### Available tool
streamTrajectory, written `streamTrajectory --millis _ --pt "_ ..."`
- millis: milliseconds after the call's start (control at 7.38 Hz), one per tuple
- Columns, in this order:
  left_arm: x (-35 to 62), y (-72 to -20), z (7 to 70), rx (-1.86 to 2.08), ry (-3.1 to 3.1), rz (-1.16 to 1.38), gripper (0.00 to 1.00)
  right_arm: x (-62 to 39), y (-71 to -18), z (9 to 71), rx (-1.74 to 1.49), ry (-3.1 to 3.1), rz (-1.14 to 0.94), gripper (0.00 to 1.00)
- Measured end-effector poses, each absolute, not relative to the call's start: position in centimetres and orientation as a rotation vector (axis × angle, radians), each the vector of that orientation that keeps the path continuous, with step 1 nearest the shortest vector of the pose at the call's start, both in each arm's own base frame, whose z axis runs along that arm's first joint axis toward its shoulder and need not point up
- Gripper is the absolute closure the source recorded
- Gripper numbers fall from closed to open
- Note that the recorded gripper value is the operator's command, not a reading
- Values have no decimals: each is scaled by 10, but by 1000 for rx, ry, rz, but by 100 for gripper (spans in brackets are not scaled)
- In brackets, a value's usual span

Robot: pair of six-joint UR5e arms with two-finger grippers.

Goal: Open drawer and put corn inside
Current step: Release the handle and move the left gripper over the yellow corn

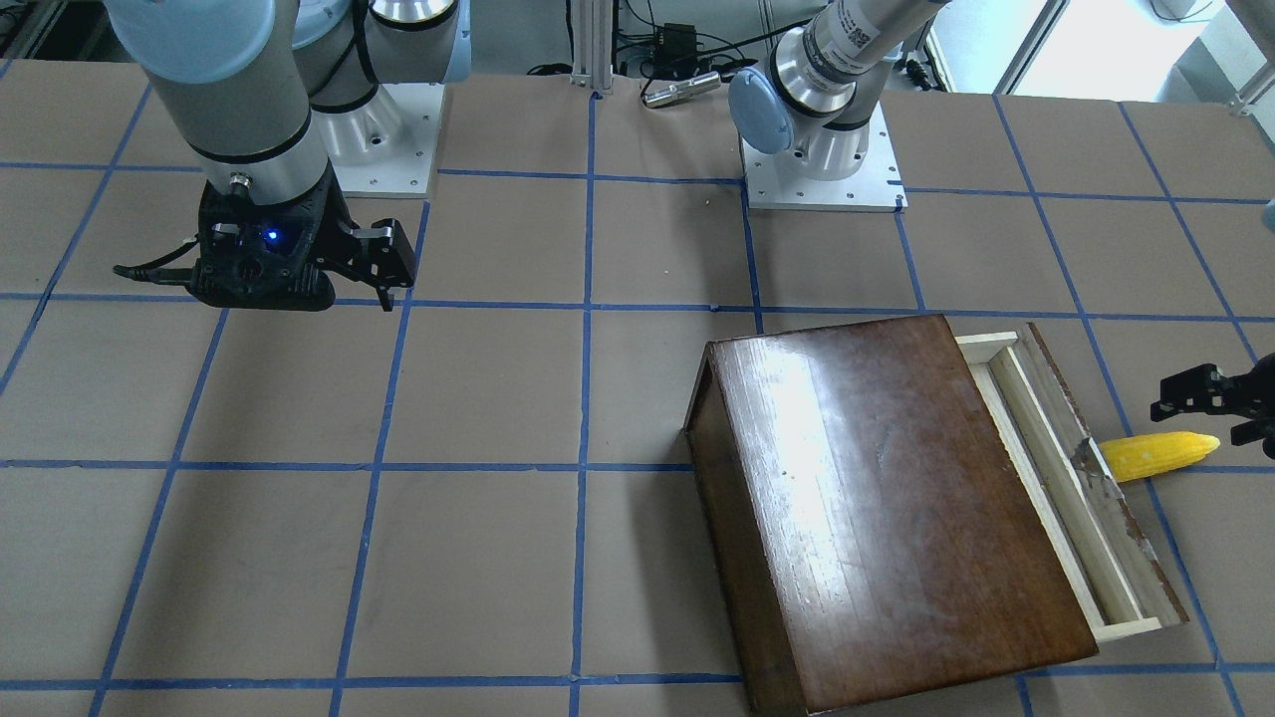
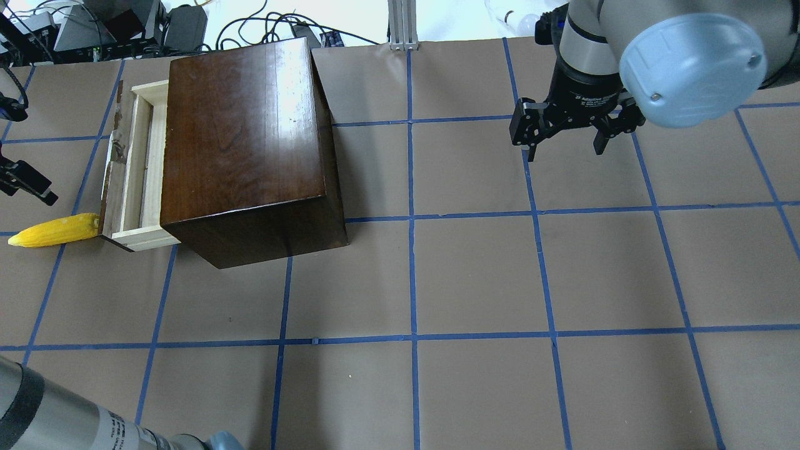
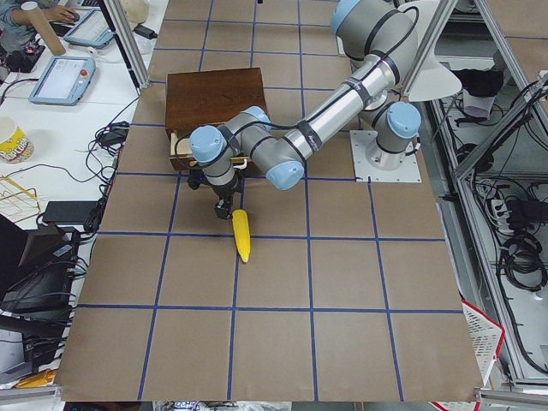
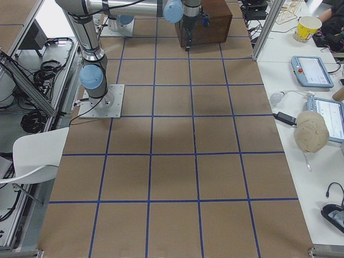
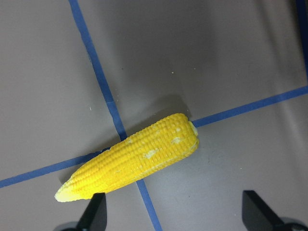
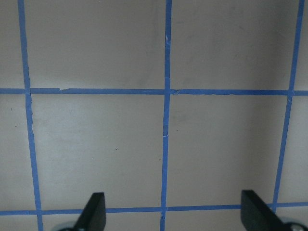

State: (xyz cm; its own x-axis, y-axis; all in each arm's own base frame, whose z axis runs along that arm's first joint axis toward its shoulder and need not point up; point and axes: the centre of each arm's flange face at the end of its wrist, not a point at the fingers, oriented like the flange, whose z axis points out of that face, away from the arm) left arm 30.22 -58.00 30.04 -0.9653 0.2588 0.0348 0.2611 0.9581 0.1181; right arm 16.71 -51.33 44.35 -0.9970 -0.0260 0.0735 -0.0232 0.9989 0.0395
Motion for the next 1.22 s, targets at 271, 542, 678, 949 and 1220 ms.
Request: streamTrajectory --millis 271,542,678,949,1220 --pt "302 -579 296 -173 -3128 -183 0 167 -513 443 38 -3067 -59 0" --pt "298 -575 288 78 -3149 -169 0 167 -513 443 38 -3067 -60 0" --pt "296 -572 282 211 -3152 -159 2 167 -513 443 38 -3067 -60 0" --pt "306 -556 267 507 -3145 -99 1 167 -513 443 38 -3067 -60 0" --pt "331 -537 259 679 -3110 -25 1 167 -513 443 38 -3067 -60 0"
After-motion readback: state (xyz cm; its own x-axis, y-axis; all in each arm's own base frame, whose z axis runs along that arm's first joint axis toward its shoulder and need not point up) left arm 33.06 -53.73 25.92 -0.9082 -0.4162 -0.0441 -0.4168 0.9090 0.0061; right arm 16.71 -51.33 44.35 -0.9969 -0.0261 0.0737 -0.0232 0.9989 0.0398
